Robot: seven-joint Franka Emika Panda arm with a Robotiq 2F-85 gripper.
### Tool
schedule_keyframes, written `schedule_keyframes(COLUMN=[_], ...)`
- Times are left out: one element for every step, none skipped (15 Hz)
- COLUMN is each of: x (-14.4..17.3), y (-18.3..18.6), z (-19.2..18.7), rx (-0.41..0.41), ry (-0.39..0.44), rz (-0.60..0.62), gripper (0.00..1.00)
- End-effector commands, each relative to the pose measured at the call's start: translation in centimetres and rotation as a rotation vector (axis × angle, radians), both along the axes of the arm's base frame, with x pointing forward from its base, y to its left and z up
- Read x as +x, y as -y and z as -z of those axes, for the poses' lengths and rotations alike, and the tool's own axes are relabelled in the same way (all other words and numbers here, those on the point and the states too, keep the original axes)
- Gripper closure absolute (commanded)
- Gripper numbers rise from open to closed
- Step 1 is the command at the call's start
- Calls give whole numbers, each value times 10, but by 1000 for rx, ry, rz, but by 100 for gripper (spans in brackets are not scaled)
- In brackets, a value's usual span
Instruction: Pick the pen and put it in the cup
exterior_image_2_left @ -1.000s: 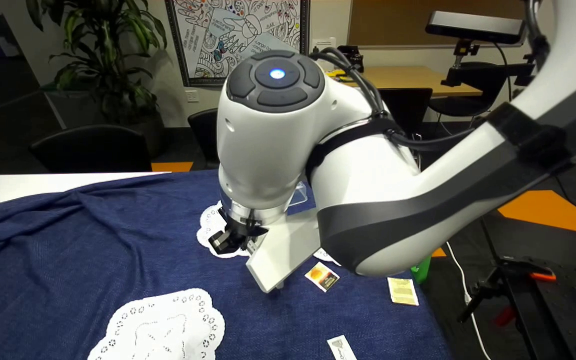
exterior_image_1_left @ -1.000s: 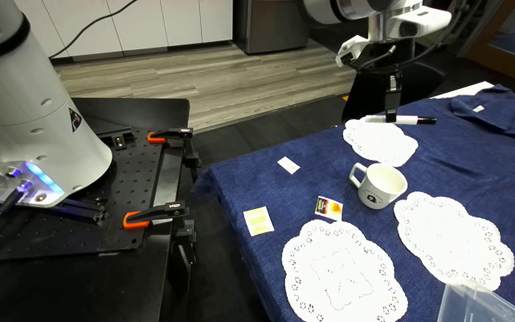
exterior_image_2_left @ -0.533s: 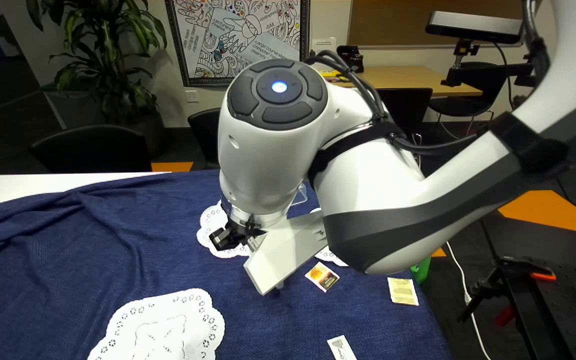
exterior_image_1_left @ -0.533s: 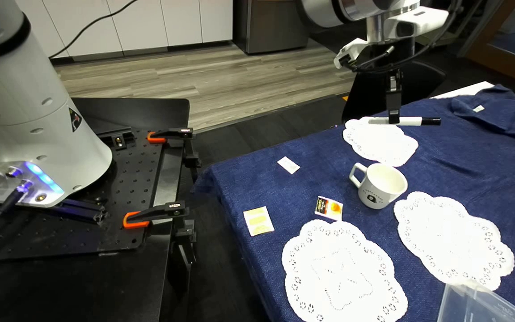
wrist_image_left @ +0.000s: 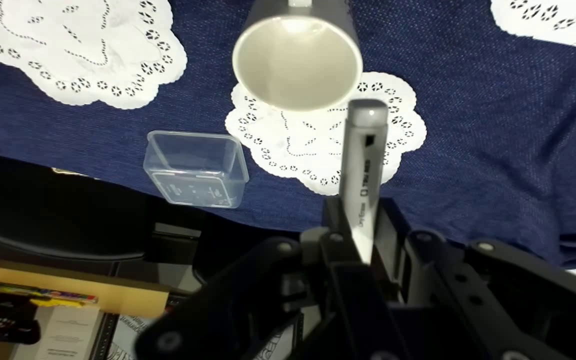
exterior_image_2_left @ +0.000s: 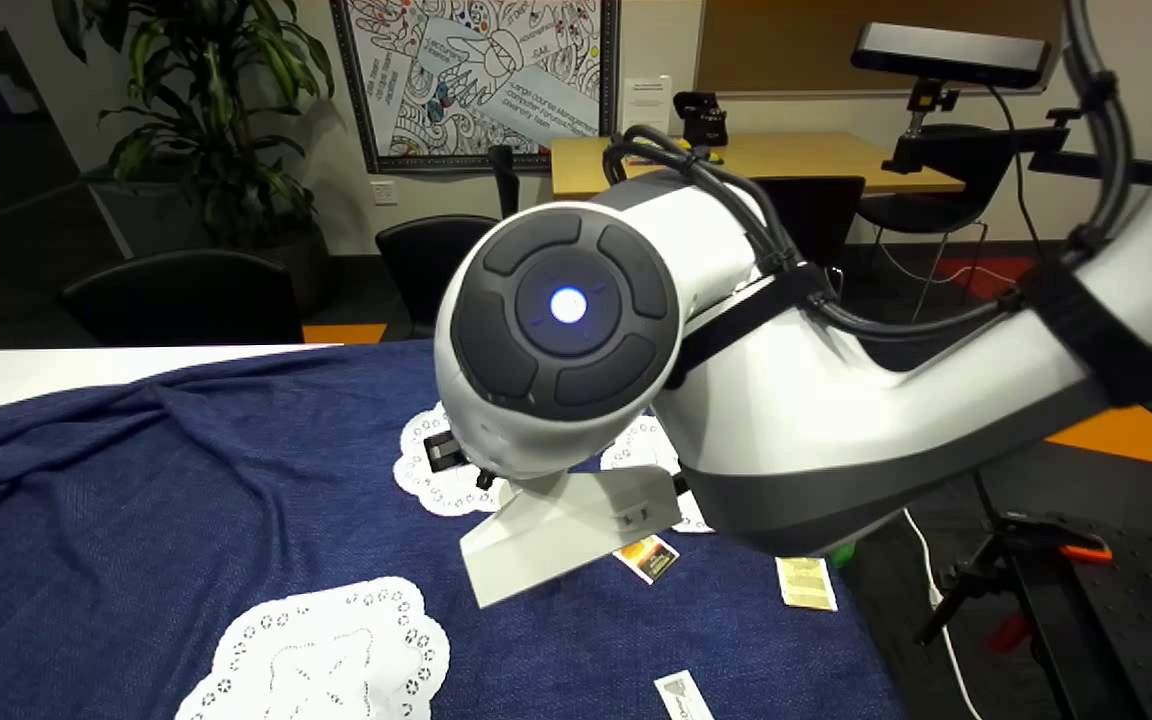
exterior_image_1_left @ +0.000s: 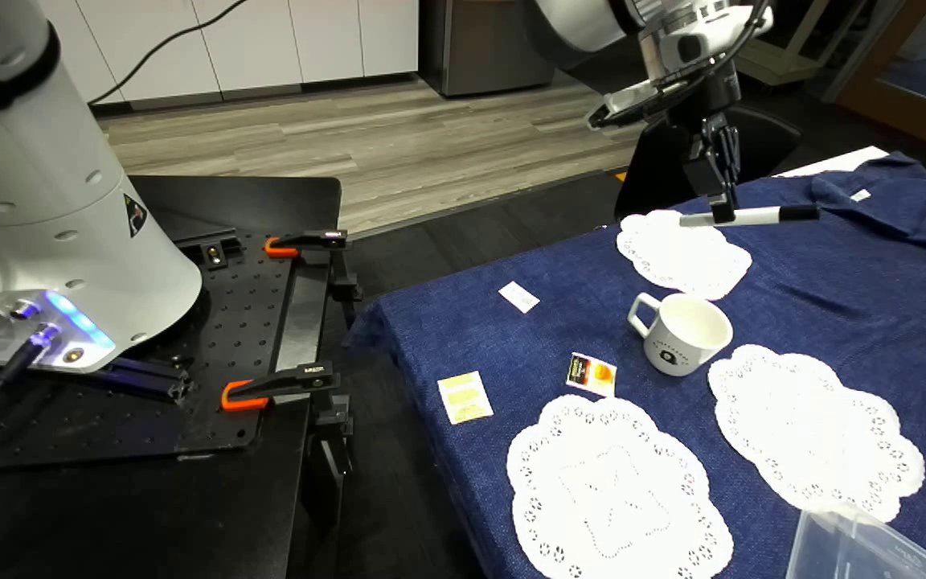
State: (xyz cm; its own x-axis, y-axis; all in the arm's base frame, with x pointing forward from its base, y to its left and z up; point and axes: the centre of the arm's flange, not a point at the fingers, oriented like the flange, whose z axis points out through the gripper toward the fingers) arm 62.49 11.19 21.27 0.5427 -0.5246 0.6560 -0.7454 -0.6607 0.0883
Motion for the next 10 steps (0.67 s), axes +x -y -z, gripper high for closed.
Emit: schedule_keyframes(x=[-6, -7, -8, -8, -9, -8, -8, -7, -6, -4], y=[-14, -16, -18, -20, -21, -20, -20, -18, -17, -17], z=[13, 18, 23, 29, 33, 38, 42, 44, 46, 48], rx=[-90, -117, -141, -164, -186, -207, -228, -244, -262, -286], ry=[93, 116, 137, 156, 169, 181, 197, 209, 221, 237], rz=[148, 185, 219, 249, 277, 305, 337, 361, 383, 403], gripper=[95, 95, 95, 95, 95, 95, 95, 95, 95, 95])
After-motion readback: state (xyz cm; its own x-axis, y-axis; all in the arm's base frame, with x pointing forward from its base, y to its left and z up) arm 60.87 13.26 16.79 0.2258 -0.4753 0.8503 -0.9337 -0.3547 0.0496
